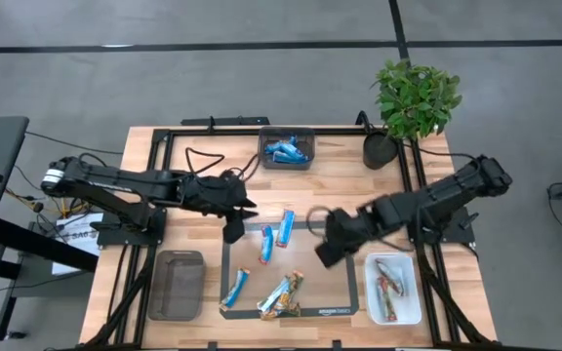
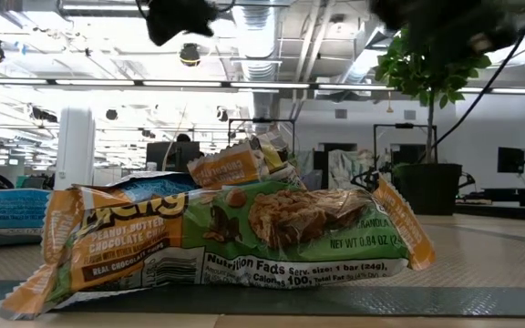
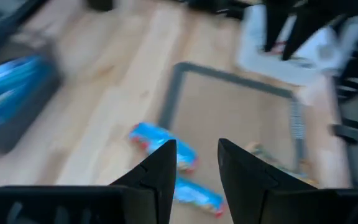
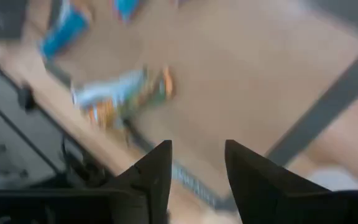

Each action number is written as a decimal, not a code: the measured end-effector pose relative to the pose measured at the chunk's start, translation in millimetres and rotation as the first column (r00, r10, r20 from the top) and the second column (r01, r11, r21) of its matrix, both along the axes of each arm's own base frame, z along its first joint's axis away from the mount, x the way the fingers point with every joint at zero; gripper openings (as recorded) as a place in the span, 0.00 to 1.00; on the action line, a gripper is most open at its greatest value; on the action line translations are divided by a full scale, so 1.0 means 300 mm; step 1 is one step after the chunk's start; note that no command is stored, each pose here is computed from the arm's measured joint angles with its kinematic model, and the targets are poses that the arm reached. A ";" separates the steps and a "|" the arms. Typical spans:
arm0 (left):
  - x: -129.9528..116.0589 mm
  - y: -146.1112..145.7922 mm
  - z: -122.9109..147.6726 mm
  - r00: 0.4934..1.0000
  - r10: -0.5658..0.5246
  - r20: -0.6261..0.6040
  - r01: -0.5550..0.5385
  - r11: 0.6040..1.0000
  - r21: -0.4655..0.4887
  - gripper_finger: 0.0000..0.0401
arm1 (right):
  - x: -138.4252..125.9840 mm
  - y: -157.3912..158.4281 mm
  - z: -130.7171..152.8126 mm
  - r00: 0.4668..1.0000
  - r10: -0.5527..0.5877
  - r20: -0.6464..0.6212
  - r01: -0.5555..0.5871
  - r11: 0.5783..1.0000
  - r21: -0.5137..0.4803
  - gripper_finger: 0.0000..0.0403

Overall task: Pick and place Granola Bars by type
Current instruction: Put the red granola bar into the white bin

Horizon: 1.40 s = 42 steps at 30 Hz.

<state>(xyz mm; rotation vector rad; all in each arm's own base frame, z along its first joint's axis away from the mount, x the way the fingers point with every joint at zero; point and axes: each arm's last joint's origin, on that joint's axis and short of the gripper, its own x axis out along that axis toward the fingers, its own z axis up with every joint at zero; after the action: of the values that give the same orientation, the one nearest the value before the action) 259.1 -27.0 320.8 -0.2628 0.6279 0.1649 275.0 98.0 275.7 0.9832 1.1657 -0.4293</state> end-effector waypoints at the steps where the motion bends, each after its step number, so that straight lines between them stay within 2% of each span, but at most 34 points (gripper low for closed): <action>1: -0.006 0.006 -0.005 0.999 0.044 -0.019 -0.044 0.999 0.005 0.27 | 0.013 -0.028 -0.002 1.000 -0.020 0.008 0.020 1.000 -0.012 0.34; 4: -0.030 0.030 -0.031 0.979 0.172 -0.113 -0.171 0.985 0.020 0.27 | 0.052 -0.110 -0.021 0.995 -0.097 0.000 0.097 0.995 -0.024 0.34; 8: -0.058 0.058 -0.055 0.945 0.247 -0.214 -0.247 0.969 0.027 0.27 | 0.121 -0.197 -0.067 0.988 -0.151 0.023 0.152 0.988 -0.031 0.35; 18: -0.078 0.063 -0.049 0.946 0.222 -0.235 -0.215 0.975 0.053 0.27 | 0.315 -0.303 -0.253 0.970 -0.200 0.139 0.206 0.978 -0.032 0.41; 24: -0.094 0.063 -0.046 0.944 0.207 -0.258 -0.197 0.978 0.063 0.27 | 0.333 -0.324 -0.361 0.973 -0.229 0.034 0.230 0.972 -0.039 0.48; 30: -0.098 0.062 -0.049 0.946 0.173 -0.276 -0.158 0.985 0.074 0.27 | 0.367 -0.336 -0.417 0.971 -0.237 0.033 0.237 0.972 0.014 0.53; 38: -0.099 0.061 -0.050 0.947 0.145 -0.287 -0.126 0.989 0.082 0.27 | 0.402 -0.350 -0.478 0.963 -0.271 0.011 0.269 0.959 0.089 0.53; 42: -0.099 0.060 -0.051 0.948 0.130 -0.291 -0.113 0.991 0.076 0.27 | 0.404 -0.354 -0.478 0.960 -0.279 0.012 0.277 0.958 0.077 0.47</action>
<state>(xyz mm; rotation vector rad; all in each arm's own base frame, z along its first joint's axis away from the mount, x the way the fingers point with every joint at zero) 229.5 -9.2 305.6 -0.2216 0.9029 0.3452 396.1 -8.2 132.4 1.2210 1.0309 -0.6004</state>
